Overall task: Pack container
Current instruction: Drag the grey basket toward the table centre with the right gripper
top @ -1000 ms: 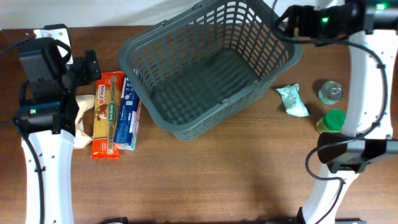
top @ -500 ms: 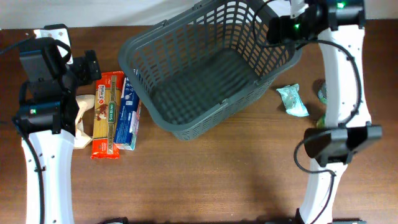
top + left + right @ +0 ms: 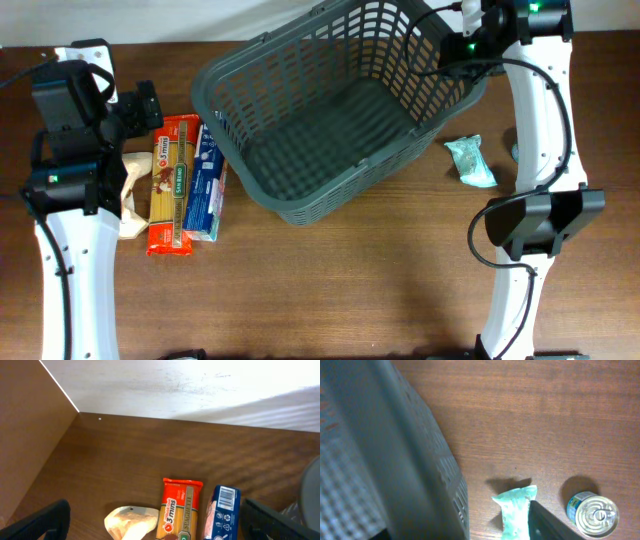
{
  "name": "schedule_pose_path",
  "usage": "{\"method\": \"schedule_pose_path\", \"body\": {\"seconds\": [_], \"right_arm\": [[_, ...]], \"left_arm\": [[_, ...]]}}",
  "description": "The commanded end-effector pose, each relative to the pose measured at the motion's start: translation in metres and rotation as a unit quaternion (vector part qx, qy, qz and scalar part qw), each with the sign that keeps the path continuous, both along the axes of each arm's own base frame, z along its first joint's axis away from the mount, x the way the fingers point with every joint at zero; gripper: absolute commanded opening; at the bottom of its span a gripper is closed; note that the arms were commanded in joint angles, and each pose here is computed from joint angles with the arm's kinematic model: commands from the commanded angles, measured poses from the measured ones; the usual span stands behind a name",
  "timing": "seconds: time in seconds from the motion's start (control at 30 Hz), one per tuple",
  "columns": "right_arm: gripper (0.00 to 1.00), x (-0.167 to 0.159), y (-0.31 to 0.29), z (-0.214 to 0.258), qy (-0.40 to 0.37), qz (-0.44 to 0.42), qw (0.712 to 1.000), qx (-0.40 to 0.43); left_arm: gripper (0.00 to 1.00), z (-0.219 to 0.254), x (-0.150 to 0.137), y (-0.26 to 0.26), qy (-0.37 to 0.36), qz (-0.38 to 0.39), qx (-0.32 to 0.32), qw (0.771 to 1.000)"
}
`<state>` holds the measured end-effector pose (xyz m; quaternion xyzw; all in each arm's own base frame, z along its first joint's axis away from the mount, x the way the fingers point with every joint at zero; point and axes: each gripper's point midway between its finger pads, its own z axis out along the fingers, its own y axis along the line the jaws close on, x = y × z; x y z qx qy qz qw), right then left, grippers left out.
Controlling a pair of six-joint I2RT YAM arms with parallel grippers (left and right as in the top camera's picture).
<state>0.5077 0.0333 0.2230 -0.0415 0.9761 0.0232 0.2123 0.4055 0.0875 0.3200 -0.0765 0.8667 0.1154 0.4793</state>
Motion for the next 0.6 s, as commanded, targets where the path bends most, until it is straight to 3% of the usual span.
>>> {"method": "schedule_pose_path", "body": {"seconds": [0.0, 0.17, 0.27, 0.4, 0.5, 0.57], "right_arm": [[0.56, -0.003, -0.001, -0.012, 0.022, -0.004, 1.000, 0.000], [0.59, -0.008, 0.003, -0.008, 0.025, 0.001, 1.000, 0.009], [0.42, -0.009, 0.006, 0.004, 0.010, 0.005, 1.000, 0.019], [0.39, -0.009, 0.004, 0.022, -0.012, 0.003, 1.000, 0.020], [0.32, -0.011, 0.001, 0.025, -0.014, 0.001, 1.000, 0.020], [0.22, -0.014, -0.001, 0.024, -0.009, -0.001, 1.000, 0.020]], "left_arm": [[0.99, 0.006, 0.002, 0.000, -0.009, -0.001, -0.005, 1.000], [0.99, 0.006, 0.002, 0.000, -0.009, -0.001, -0.005, 1.000], [0.99, 0.006, 0.002, 0.000, -0.009, -0.001, -0.005, 1.000], [0.99, 0.006, 0.002, 0.000, -0.009, -0.001, -0.005, 1.000], [0.99, 0.006, 0.002, 0.000, -0.009, -0.001, -0.005, 1.000], [0.99, 0.006, 0.002, 0.000, -0.009, -0.001, -0.005, 1.000]]}}
